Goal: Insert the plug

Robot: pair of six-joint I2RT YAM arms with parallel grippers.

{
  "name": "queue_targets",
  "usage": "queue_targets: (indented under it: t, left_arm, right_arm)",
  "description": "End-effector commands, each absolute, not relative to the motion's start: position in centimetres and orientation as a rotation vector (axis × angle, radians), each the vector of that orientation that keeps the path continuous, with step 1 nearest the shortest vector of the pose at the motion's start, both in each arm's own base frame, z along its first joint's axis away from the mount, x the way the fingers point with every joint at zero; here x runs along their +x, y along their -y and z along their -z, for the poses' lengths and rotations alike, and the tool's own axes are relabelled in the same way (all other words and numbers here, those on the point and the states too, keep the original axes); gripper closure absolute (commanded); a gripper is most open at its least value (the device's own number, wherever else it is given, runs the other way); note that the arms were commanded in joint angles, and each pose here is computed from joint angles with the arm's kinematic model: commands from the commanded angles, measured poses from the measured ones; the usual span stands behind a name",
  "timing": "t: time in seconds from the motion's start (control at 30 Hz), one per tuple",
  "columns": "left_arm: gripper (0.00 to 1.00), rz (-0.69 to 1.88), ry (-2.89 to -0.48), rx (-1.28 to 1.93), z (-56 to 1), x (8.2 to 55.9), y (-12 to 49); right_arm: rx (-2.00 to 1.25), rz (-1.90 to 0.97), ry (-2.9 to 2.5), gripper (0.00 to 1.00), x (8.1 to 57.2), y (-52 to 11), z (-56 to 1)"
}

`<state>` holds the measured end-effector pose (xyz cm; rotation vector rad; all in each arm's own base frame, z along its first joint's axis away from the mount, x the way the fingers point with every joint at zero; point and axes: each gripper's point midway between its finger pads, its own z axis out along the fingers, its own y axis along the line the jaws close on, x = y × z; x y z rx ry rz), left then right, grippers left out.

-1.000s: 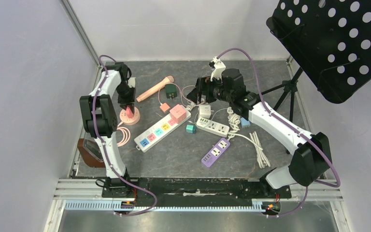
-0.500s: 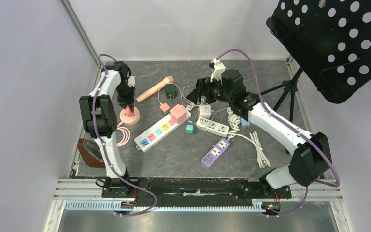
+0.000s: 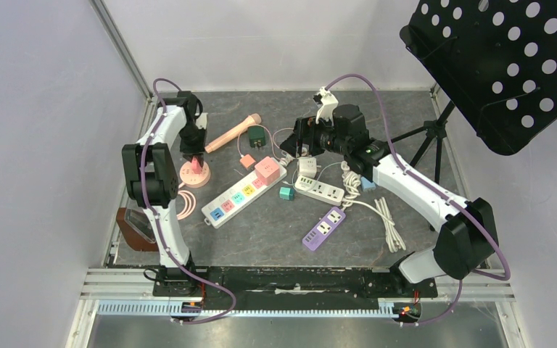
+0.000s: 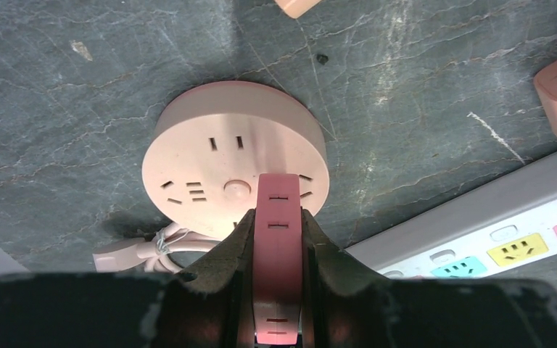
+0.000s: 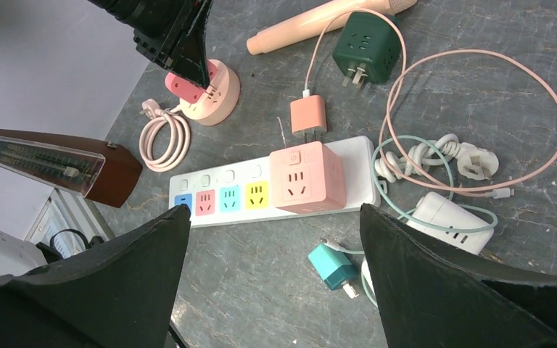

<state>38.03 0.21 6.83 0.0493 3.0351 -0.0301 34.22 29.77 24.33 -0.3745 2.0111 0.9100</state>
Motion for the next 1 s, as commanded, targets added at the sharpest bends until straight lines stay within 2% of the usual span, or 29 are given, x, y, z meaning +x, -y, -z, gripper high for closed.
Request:
queue_targets:
  t: [0.0,0.97]
  left_arm:
    - [0.98,-0.042,-3.024,-0.005,-8.0,37.6,-1.0]
    - [0.98,-0.023,-2.990,-0.108,-7.9,38.4,-0.6]
  right_arm:
    - [-0.372,-0.923,-1.973,0.12,34.3,-29.8,-25.1]
    - [-0.368,-0.906,-1.976,0.12,34.2,-29.5,-24.7]
